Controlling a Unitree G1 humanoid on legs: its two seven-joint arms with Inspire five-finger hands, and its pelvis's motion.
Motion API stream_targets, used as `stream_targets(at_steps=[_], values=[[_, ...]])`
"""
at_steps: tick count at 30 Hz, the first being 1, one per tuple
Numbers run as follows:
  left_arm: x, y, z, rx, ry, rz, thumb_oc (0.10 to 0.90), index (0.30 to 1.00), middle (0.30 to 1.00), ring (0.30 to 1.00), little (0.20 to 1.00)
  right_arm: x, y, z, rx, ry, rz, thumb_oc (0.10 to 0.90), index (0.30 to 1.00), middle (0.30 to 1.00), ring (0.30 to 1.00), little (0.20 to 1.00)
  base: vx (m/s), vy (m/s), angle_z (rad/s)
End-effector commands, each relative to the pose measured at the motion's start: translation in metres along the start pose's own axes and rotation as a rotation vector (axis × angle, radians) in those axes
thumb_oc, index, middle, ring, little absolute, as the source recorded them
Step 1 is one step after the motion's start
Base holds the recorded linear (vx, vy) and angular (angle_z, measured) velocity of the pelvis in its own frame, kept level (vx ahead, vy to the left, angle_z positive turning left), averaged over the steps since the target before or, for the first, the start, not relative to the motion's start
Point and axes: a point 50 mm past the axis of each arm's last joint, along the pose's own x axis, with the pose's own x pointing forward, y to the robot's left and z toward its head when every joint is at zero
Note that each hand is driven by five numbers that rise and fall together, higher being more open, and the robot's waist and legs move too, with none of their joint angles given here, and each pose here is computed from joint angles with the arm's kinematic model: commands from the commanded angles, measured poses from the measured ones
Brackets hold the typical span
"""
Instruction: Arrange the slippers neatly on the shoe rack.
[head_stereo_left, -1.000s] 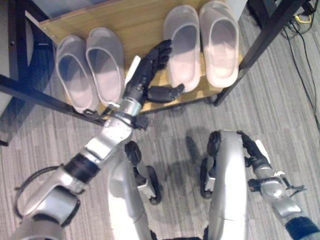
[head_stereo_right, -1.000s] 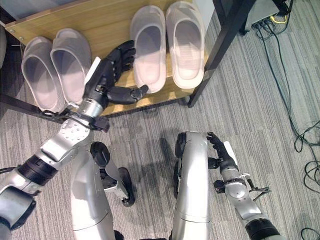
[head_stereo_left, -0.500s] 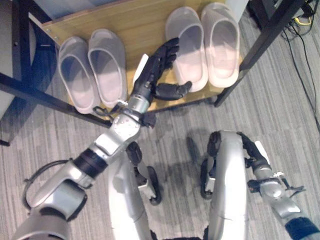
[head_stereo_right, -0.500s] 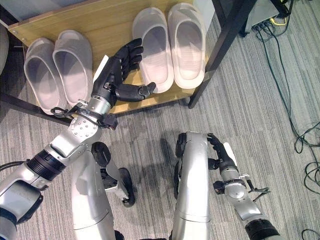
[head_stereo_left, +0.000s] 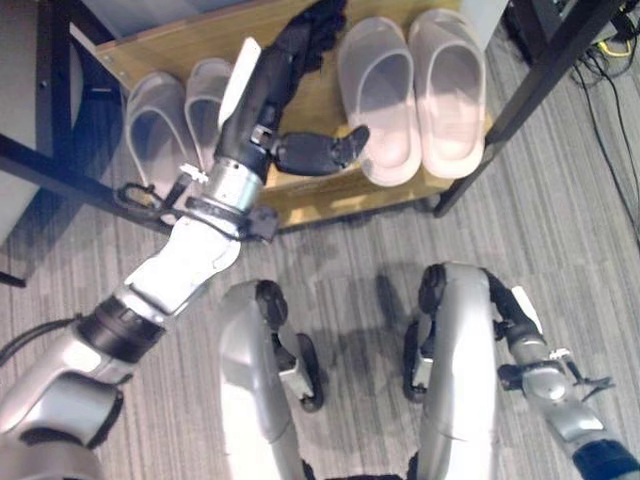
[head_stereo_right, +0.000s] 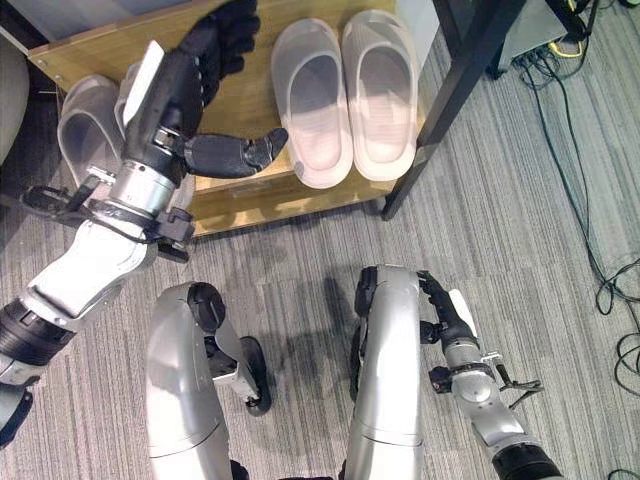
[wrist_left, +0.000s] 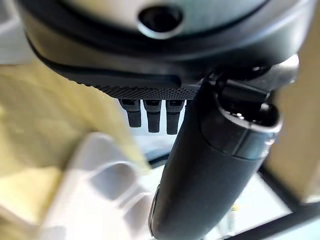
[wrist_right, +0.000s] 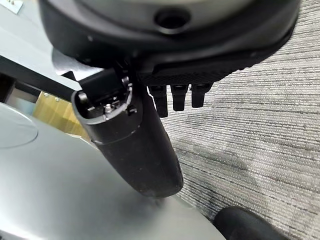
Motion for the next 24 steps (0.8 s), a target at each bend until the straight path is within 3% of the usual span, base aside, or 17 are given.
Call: stream_targets(at_steps=[1, 7, 14, 19, 24], values=[[0.006, 0.018, 0.060, 0.057, -0.324, 0.042, 0.800, 0.900, 0.900, 0.900, 0.900, 0.010, -0.010, 0.052, 0.023, -0.269, -0.031, 0.800, 0.900, 0.900, 0.900, 0.900, 0.01, -0.034, 0.08], [-0.018, 0.025, 0.035, 0.021, -0.201, 0.050, 0.800, 0.900, 0.900, 0.900, 0.900, 0.029, -0.027, 0.083, 0.050, -0.361, -0.117, 0.800, 0.900, 0.900, 0.900, 0.900, -0.15, -0.022, -0.02], [-0.067, 0.004, -0.043, -0.081, 0.151, 0.077, 0.800, 0.900, 0.900, 0.900, 0.900, 0.032, -0.028, 0.093, 0.062, -0.397, -0.123, 0.800, 0.900, 0.900, 0.900, 0.900, -0.16, 0.003, 0.07], [-0.114, -0.028, -0.092, -0.150, 0.415, 0.044, 0.800, 0.900, 0.900, 0.900, 0.900, 0.027, -0.011, 0.083, 0.079, -0.374, -0.064, 0.800, 0.900, 0.900, 0.900, 0.900, -0.12, -0.062, 0.13], [-0.182, -0.059, -0.135, -0.205, 0.735, 0.004, 0.800, 0.900, 0.900, 0.900, 0.900, 0.017, 0.022, 0.055, 0.098, -0.270, 0.043, 0.800, 0.900, 0.900, 0.900, 0.900, -0.08, -0.078, 0.16]])
